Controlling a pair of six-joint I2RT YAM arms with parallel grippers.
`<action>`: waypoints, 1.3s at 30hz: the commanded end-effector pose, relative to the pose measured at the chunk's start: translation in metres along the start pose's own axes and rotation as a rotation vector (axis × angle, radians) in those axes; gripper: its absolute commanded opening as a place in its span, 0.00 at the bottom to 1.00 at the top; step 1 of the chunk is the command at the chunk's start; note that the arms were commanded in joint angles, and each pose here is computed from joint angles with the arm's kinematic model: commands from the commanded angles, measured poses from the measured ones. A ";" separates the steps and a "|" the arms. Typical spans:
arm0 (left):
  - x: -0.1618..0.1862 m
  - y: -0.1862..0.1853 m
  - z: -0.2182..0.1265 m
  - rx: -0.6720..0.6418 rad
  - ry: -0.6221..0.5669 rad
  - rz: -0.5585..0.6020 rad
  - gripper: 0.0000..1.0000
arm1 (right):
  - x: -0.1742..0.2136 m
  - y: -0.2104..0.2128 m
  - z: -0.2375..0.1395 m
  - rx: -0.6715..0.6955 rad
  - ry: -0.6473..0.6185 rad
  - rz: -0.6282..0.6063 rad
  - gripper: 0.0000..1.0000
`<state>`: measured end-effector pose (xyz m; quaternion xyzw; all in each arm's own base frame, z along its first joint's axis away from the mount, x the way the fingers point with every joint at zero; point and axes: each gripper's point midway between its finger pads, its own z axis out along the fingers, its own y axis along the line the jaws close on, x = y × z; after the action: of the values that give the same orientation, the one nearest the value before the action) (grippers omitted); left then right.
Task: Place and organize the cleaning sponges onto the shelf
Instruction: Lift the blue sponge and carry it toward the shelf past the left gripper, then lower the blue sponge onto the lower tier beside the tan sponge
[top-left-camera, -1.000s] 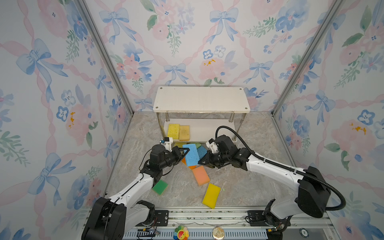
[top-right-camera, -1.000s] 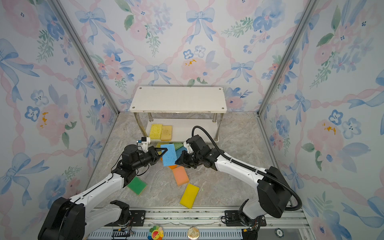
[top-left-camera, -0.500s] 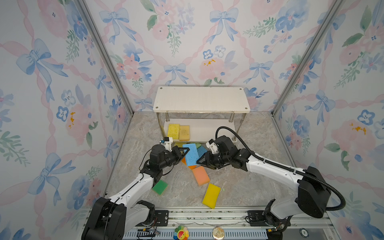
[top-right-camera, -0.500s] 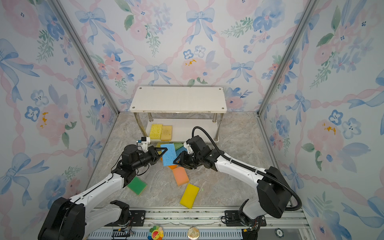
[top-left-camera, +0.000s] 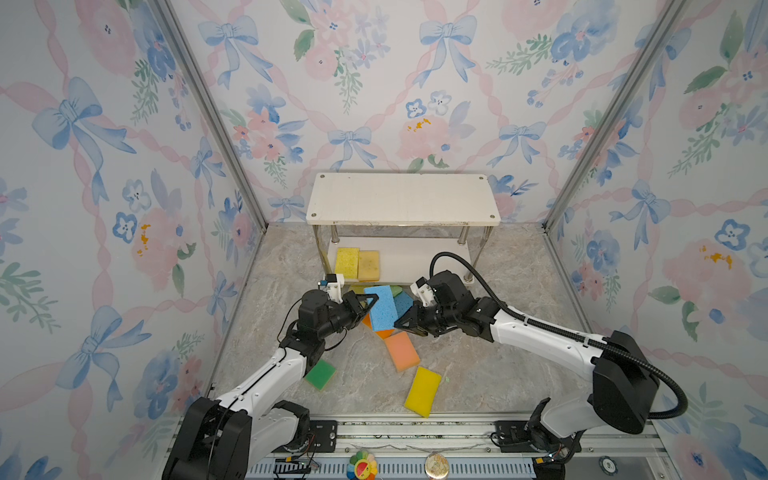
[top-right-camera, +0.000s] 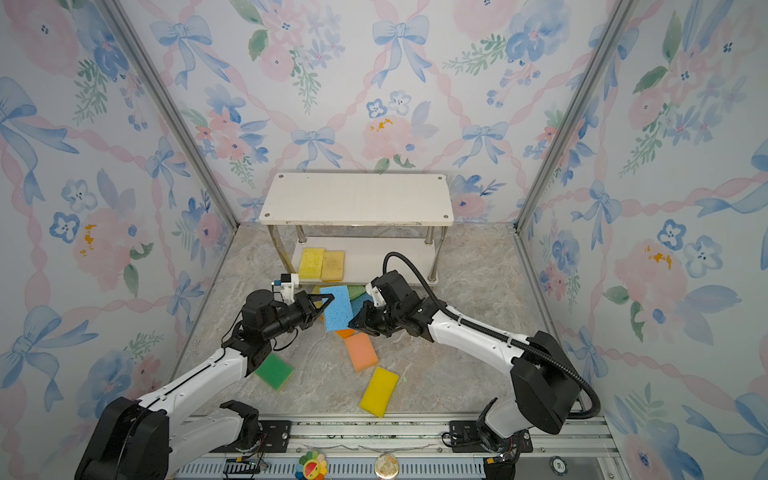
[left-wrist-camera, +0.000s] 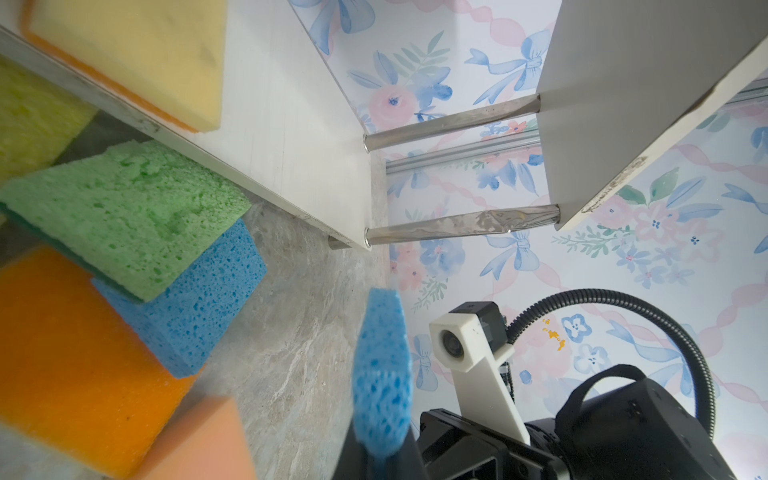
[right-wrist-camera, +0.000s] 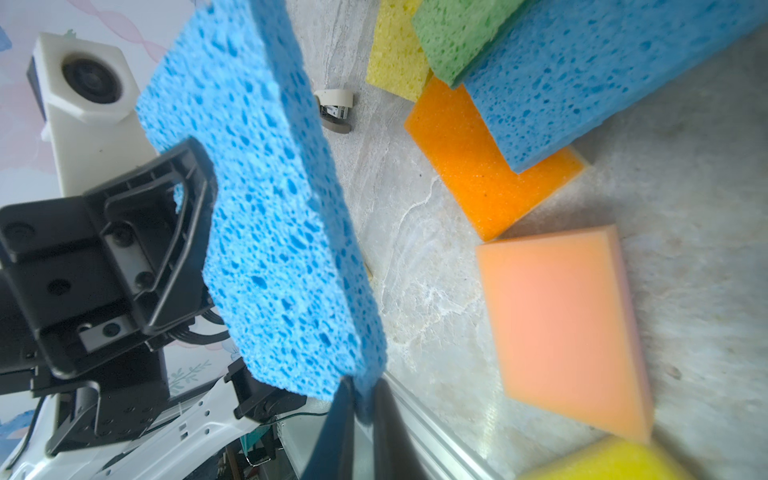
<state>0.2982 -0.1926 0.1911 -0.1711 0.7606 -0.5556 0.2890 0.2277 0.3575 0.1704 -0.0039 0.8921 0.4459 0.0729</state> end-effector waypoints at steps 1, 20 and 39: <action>0.001 -0.003 -0.003 0.020 -0.007 0.003 0.00 | 0.000 0.005 -0.002 -0.021 -0.009 -0.014 0.07; -0.010 0.055 -0.043 -0.383 -0.080 0.099 0.98 | -0.059 -0.019 -0.015 0.135 -0.225 0.052 0.04; 0.003 0.070 -0.090 -0.421 -0.164 0.061 0.98 | -0.182 -0.040 -0.002 0.239 -0.369 -0.061 0.04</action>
<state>0.2468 -0.1059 0.1483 -0.2572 0.8299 -0.3697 0.3294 0.3968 0.3216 0.1644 0.0862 0.9058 0.3435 0.2325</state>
